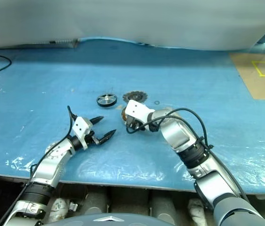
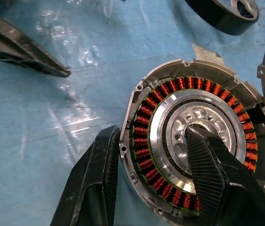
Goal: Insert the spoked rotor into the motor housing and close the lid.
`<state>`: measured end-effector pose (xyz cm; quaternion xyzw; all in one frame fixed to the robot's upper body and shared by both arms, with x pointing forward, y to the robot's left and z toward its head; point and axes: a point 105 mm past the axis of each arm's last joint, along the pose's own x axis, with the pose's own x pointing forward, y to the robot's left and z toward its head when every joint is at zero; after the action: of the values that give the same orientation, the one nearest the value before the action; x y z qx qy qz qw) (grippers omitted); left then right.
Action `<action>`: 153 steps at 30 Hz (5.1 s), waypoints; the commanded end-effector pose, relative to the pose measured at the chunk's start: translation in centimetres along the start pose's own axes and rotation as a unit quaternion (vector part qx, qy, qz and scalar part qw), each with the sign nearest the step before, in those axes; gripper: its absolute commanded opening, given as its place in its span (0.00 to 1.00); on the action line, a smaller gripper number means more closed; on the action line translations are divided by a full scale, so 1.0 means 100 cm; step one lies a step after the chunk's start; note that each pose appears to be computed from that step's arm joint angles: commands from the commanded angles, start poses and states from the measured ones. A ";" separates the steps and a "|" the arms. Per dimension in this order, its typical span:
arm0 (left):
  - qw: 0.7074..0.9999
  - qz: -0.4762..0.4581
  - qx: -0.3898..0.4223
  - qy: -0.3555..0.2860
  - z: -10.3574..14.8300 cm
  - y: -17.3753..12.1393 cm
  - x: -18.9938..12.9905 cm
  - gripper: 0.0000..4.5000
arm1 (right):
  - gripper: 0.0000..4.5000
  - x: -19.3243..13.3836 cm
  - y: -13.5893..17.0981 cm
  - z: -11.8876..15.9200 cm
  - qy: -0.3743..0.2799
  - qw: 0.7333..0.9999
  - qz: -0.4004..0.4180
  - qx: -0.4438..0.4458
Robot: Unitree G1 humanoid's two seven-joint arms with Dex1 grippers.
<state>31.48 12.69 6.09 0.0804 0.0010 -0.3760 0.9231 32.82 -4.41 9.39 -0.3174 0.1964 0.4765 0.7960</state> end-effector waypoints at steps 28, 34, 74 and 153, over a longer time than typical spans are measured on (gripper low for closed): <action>1.000 -0.022 0.013 -0.018 0.016 0.005 0.004 1.00 | 0.99 -0.082 -0.017 -0.010 -0.078 0.990 -0.038 0.114; 0.999 -0.022 0.015 -0.017 0.016 0.006 0.003 1.00 | 0.99 -0.077 -0.052 -0.046 -0.066 0.981 -0.138 0.120; 1.000 -0.022 0.019 -0.012 0.017 0.005 0.001 1.00 | 0.41 0.028 -0.090 -0.090 -0.051 0.923 -0.293 0.242; 0.991 -0.130 0.010 -0.027 0.015 -0.038 -0.005 1.00 | 0.51 -0.014 -0.009 0.001 -0.223 0.968 -0.041 0.106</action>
<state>28.56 10.40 5.97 0.0732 0.0061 -0.4881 0.8697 33.36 -5.41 8.69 -0.1344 0.0788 0.4700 0.8688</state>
